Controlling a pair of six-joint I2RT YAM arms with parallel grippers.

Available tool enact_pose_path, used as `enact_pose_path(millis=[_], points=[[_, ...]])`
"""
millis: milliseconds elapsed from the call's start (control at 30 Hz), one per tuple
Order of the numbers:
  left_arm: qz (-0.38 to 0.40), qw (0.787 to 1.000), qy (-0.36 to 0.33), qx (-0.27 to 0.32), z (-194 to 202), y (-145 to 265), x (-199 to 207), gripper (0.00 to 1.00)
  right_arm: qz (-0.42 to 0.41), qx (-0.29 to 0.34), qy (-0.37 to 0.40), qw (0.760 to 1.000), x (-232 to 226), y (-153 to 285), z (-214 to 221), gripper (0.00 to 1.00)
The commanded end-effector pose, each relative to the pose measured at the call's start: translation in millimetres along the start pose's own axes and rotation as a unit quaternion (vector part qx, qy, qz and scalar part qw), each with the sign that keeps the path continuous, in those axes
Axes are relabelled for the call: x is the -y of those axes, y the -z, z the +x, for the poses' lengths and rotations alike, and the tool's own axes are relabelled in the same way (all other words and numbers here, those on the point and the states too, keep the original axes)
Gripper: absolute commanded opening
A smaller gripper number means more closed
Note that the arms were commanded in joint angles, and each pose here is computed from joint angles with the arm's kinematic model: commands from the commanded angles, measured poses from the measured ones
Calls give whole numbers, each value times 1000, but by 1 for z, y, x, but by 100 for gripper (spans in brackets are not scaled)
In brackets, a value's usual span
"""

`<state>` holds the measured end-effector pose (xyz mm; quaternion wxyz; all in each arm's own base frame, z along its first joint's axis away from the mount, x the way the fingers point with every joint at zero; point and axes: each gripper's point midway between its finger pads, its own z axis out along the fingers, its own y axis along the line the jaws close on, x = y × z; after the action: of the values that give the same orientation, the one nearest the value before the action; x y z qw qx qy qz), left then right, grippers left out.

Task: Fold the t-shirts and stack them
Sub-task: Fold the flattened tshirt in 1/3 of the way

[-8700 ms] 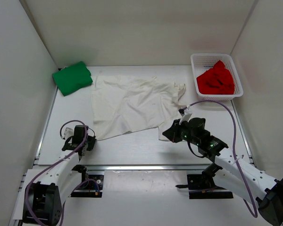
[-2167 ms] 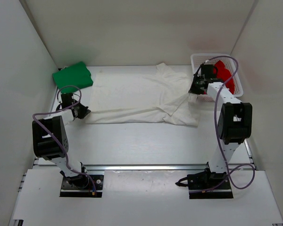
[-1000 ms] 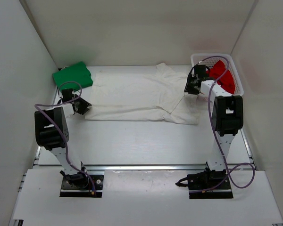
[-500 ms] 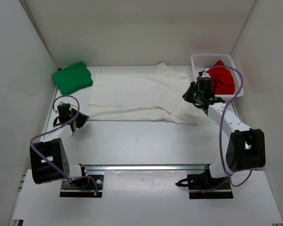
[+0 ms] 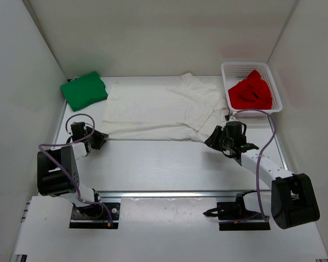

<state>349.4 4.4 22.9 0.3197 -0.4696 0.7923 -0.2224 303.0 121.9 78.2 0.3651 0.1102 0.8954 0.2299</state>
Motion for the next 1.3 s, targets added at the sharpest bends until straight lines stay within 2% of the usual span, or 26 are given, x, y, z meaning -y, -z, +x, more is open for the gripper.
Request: enact_pose_path(millis=[0,67,133,200,333,600,667,733,800,867,900,1033,1100,1267], points=[[20,1000,4,4,-5,-8,14,42,-5,34,-46,998,14,4,-3,24],[20,1000,8,-1,-7,-15,15,29,15,41,-72,996,33,8,-3,28],[33,999,10,-8,-10,-17,21,9,28,64,-89,994,44,12,-15,36],[29,1000,6,-3,-17,-17,25,0,51,83,-108,989,60,16,-23,39],[18,999,-18,22,-29,-12,24,0,89,111,-130,981,89,17,-28,42],[22,1000,-21,-1,-19,-22,29,0,96,95,-146,980,107,-7,-39,38],[22,1000,-22,-3,-18,-23,28,0,107,101,-141,979,110,-11,-46,31],[21,1000,-22,-6,-18,-23,28,0,113,102,-145,978,113,-15,-51,29],[26,999,-33,-3,-20,-24,35,0,108,105,-146,978,115,-22,-55,20],[13,999,-43,-12,-15,-26,34,0,107,108,-152,977,115,-26,-57,2],[12,999,-51,-12,-17,-26,38,0,104,102,-156,977,113,-27,-56,0],[-19,999,-42,3,-27,-19,19,0,133,94,-166,973,117,-13,-33,0],[-23,999,-25,-11,-22,-15,9,0,148,75,-175,971,121,-4,-12,1],[-57,997,-39,-21,-14,2,-15,0,140,71,-202,967,127,26,14,0]])
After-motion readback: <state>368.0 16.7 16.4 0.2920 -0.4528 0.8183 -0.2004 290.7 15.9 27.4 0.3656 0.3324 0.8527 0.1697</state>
